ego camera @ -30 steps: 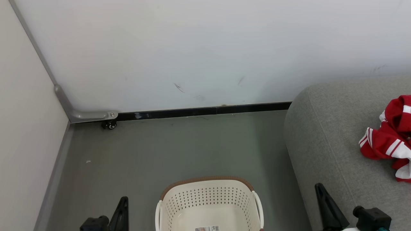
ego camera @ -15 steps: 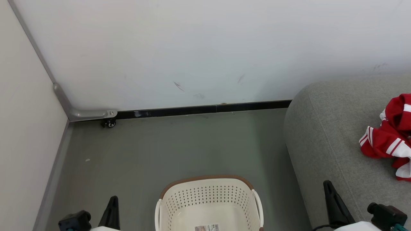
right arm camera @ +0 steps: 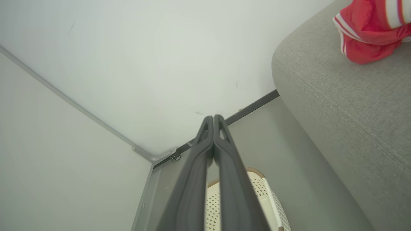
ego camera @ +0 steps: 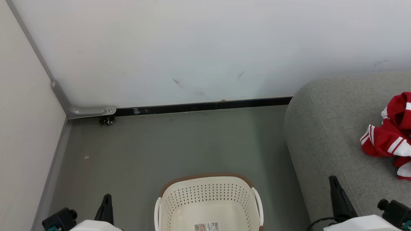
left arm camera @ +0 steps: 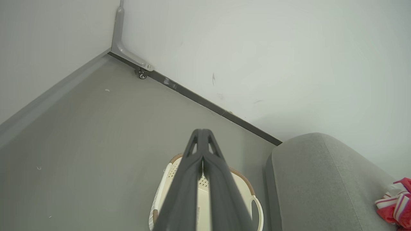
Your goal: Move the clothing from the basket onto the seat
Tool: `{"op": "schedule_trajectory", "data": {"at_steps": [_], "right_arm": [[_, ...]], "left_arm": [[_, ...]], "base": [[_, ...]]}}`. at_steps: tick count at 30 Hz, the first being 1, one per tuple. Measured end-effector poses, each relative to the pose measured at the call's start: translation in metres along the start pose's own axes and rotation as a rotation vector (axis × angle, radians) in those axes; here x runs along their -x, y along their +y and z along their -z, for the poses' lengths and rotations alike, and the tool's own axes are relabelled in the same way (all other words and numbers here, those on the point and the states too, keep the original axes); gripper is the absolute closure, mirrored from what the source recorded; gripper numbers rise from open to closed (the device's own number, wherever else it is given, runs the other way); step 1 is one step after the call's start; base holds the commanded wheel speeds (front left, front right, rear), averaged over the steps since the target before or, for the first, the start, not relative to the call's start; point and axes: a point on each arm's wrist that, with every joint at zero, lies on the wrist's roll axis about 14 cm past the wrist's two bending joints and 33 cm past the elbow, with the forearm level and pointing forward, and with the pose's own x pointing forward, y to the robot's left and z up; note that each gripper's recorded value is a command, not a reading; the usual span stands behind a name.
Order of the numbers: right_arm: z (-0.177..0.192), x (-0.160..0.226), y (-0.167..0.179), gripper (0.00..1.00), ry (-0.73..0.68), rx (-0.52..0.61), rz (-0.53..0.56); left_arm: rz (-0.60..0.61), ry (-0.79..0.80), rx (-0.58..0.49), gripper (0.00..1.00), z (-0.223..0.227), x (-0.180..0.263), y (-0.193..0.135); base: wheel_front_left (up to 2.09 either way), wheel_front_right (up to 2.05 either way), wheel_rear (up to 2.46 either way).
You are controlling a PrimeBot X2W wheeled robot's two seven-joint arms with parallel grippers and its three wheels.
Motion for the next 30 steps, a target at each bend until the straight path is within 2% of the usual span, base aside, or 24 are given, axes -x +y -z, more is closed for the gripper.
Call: {"op": "schedule_trajectory", "data": {"at_steps": [30], "right_arm": [[-0.018,-0.010,-0.003,1.00,-0.032,-0.413,0.012]], "left_arm": [[0.047,0.034,0.443,1.00,-0.010,-0.006,-0.005]], "base": [[0.00,0.00,0.00]]}}
